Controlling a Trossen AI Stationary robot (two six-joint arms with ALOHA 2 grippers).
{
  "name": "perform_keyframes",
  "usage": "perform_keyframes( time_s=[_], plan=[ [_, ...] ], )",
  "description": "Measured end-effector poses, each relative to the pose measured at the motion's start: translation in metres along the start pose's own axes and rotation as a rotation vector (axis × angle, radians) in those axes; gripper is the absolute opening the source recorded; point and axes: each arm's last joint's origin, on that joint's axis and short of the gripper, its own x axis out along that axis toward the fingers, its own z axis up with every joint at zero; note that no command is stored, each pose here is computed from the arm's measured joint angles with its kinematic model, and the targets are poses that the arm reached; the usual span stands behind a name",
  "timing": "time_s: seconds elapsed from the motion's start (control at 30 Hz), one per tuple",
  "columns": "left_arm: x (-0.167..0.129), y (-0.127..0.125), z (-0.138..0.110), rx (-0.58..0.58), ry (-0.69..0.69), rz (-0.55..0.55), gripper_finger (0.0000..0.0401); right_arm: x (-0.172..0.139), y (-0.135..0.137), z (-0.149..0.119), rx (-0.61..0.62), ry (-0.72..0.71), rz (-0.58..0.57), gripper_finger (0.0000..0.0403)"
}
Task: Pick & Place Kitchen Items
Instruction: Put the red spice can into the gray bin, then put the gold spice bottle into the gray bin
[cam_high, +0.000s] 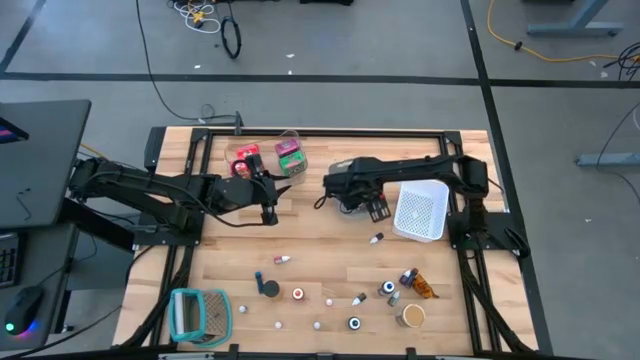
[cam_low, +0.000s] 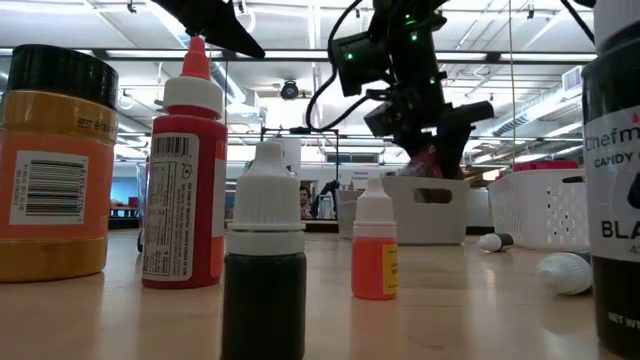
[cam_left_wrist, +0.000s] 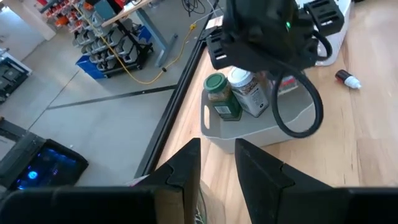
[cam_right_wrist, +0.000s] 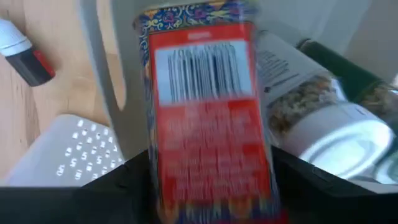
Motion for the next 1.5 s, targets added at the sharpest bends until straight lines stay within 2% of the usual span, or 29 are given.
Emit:
perform_keyframes(
  time_s=[0.2,0.33,0.47,0.7,0.83,0.97,1.13,1.37,1.5],
  plan=[
    [0.0,0.0,0.0,-0.008,0.0,0.0,0.0109,0.011,0.0,0.006,-0.088,0.044,0.017,0.0271],
    [0.0,0.0,-0.001,-0.022,0.007,-0.002,0.0109,0.01,-0.001,0.006,-0.085,0.068,-0.05,0.0279],
    [0.0,0.0,-0.002,-0.036,0.018,-0.004,0.0109,0.007,0.0,0.001,0.037,0.101,-0.091,0.0281],
    [0.0,-0.001,-0.003,-0.077,0.027,-0.005,0.0109,0.003,0.014,-0.001,0.319,0.111,0.084,0.0281],
    [0.0,-0.001,-0.003,-0.109,0.027,-0.005,0.0109,-0.007,0.027,-0.004,0.409,0.123,0.1,0.0281],
    [-0.002,-0.003,-0.002,-0.12,0.02,-0.018,0.0109,-0.029,0.042,-0.011,0.49,0.036,0.063,0.0281],
    [-0.006,-0.009,0.001,-0.13,-0.012,-0.04,0.0109,-0.065,0.065,-0.02,0.647,-0.199,0.018,0.0281],
    [-0.015,-0.02,0.005,-0.12,-0.046,-0.092,0.0109,-0.11,0.12,-0.036,0.71,-0.495,-0.063,0.0281],
    [-0.018,-0.024,0.006,-0.117,-0.058,-0.107,0.0109,-0.122,0.154,-0.045,0.694,-0.561,-0.043,0.0281]
  ],
)
